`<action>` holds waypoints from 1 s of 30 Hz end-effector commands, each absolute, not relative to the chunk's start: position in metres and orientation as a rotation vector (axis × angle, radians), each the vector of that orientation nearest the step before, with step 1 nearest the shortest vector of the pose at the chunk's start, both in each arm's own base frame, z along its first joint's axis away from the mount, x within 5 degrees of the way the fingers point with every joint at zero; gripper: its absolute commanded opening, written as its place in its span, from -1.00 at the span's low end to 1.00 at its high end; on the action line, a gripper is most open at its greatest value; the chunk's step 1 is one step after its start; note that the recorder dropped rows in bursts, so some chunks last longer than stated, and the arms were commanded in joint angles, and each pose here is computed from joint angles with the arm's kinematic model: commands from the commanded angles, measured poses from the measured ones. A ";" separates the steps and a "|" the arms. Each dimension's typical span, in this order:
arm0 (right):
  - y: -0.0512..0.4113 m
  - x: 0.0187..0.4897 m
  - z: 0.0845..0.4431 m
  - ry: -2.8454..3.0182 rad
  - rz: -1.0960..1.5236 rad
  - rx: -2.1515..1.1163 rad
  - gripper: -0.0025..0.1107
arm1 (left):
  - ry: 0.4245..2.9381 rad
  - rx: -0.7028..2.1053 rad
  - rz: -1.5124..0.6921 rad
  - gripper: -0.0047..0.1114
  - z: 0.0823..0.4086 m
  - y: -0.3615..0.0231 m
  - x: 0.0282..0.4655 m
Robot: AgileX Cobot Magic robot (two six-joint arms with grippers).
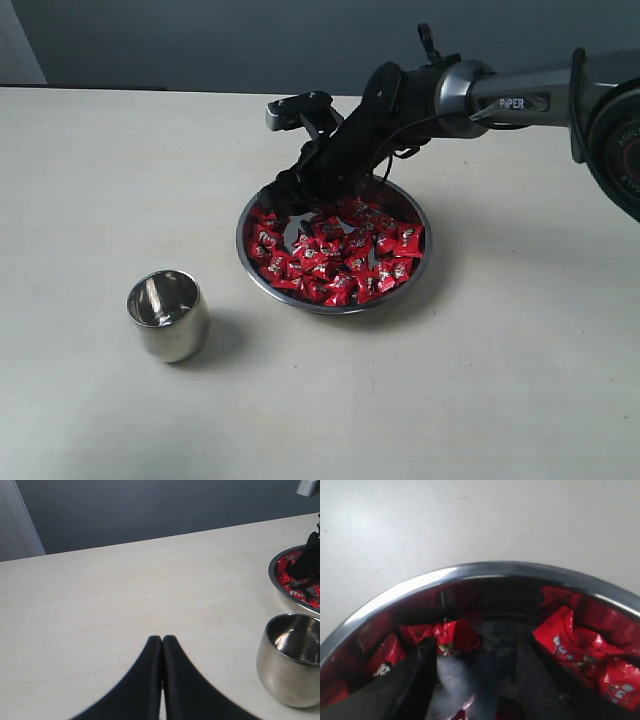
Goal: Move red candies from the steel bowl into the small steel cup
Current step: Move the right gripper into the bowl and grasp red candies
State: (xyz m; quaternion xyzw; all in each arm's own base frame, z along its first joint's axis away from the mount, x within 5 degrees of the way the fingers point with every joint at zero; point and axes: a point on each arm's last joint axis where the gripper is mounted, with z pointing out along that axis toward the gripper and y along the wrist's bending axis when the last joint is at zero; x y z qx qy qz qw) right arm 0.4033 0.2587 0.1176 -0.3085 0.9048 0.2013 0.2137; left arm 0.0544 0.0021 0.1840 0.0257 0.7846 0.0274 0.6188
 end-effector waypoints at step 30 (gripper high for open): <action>0.282 0.397 0.099 2.477 0.554 -0.841 -0.50 | 1.791 0.050 0.057 -0.91 0.185 0.002 0.054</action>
